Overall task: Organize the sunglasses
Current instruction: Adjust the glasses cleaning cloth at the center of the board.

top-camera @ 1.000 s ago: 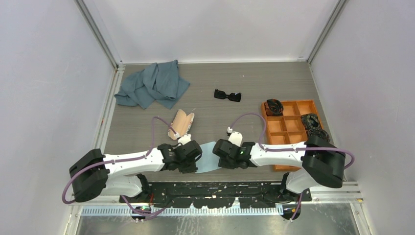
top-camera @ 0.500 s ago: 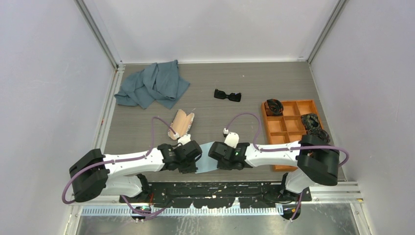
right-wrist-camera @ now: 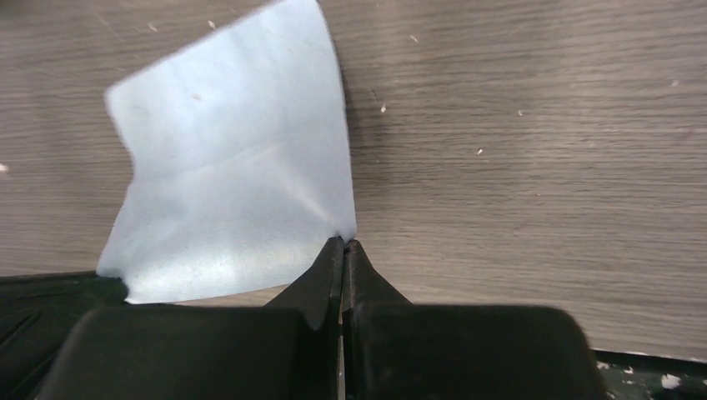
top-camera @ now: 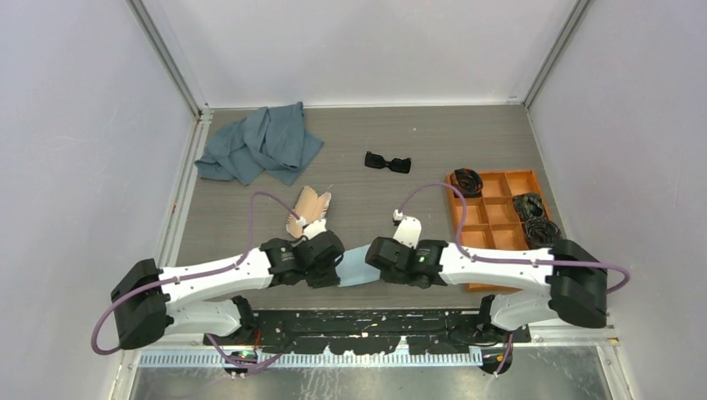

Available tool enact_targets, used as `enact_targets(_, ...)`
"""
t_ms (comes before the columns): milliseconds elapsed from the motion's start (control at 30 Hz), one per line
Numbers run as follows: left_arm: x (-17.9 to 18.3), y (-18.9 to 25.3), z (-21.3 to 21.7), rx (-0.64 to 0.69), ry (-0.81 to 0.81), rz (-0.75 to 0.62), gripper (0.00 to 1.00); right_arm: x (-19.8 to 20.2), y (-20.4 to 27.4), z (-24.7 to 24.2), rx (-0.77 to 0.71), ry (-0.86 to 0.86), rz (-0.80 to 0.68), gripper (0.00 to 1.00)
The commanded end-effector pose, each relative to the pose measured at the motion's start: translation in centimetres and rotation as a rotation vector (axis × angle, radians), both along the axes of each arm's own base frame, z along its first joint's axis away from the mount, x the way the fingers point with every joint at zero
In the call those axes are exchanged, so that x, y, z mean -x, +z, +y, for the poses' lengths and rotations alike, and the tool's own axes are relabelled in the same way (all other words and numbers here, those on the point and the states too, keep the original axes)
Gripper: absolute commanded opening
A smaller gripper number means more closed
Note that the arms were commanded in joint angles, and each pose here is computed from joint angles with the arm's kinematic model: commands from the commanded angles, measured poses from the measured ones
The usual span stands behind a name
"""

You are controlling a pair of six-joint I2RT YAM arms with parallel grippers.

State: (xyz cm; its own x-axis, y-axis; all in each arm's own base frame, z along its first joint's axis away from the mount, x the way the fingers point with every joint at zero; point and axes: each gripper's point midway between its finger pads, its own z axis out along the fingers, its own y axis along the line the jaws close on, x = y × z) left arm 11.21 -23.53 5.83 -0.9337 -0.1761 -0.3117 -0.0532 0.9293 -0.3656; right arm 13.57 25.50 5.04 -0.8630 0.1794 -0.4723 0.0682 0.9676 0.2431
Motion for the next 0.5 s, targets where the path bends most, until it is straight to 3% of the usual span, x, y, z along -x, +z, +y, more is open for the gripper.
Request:
enact_targets(0,-1.4,4.0,-0.8,0.024,-0.003,-0.079,0.00,-1.5,5.0,-0.7,-0.039,-0.044,-0.119,0.00)
enact_targets(200,-1.8,8.2,-0.8,0.085,-0.018,-0.144,0.00,-1.4,9.4,-1.7,-0.072,-0.053,-0.199,0.00)
enact_targets(367,0.2,7.9,-1.2,0.133,-0.055,-0.130,0.00,0.6,10.3,-1.3,-0.086,-0.013,-0.227,0.00)
enact_targets(467,1.3,8.2,-1.2,0.092,-0.099,-0.153,0.00,1.9,10.6,-0.7,-0.074,0.014,-0.239,0.01)
